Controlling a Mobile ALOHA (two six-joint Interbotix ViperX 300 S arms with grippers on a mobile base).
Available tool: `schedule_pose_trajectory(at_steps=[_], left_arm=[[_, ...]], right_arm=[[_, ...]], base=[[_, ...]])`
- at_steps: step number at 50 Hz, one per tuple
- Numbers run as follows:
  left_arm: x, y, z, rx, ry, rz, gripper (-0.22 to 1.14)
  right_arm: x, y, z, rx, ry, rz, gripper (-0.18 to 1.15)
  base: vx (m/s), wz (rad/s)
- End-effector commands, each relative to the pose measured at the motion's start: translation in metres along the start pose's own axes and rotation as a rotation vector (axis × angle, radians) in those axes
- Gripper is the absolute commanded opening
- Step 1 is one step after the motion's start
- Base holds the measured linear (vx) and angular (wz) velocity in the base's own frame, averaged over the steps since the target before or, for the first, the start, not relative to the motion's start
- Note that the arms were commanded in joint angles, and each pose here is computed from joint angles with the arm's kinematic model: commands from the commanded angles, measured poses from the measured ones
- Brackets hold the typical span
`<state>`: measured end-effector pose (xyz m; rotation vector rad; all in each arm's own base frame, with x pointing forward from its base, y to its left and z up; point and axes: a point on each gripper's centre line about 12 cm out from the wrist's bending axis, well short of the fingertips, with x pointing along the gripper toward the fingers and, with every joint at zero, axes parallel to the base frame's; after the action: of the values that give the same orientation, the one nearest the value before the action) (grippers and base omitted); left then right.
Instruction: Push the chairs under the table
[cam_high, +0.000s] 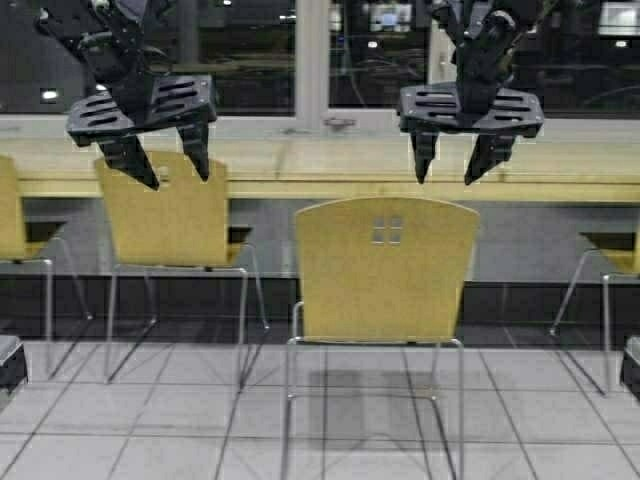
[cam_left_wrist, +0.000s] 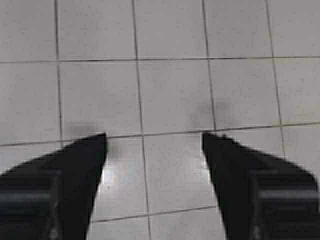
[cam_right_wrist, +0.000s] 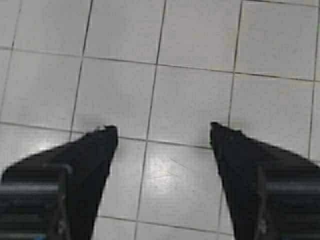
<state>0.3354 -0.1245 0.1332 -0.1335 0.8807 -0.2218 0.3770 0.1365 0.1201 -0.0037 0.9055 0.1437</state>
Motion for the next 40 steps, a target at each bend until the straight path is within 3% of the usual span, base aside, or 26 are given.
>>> schedule_pose_trajectory(at_steps=[1, 24, 40], left_arm=[[-0.006, -0.002, 0.01, -0.01, -0.036, -0.009, 0.92], [-0.005, -0.002, 0.01, -0.048, -0.033, -0.009, 0.92], [0.02, 0.002, 0.005, -0.428, -0.048, -0.002, 0.92]], right_arm=[[-0.003, 0.005, 0.011, 0.026, -0.041, 0.027, 0.91], [0.033, -0.005, -0.007, 0.43, -0.042, 0.113, 0.91], [0.032, -0.005, 0.012, 0.746, -0.103, 0.151, 0.91]], base=[[0.04, -0.13], [0.05, -0.1], [0.14, -0.04]])
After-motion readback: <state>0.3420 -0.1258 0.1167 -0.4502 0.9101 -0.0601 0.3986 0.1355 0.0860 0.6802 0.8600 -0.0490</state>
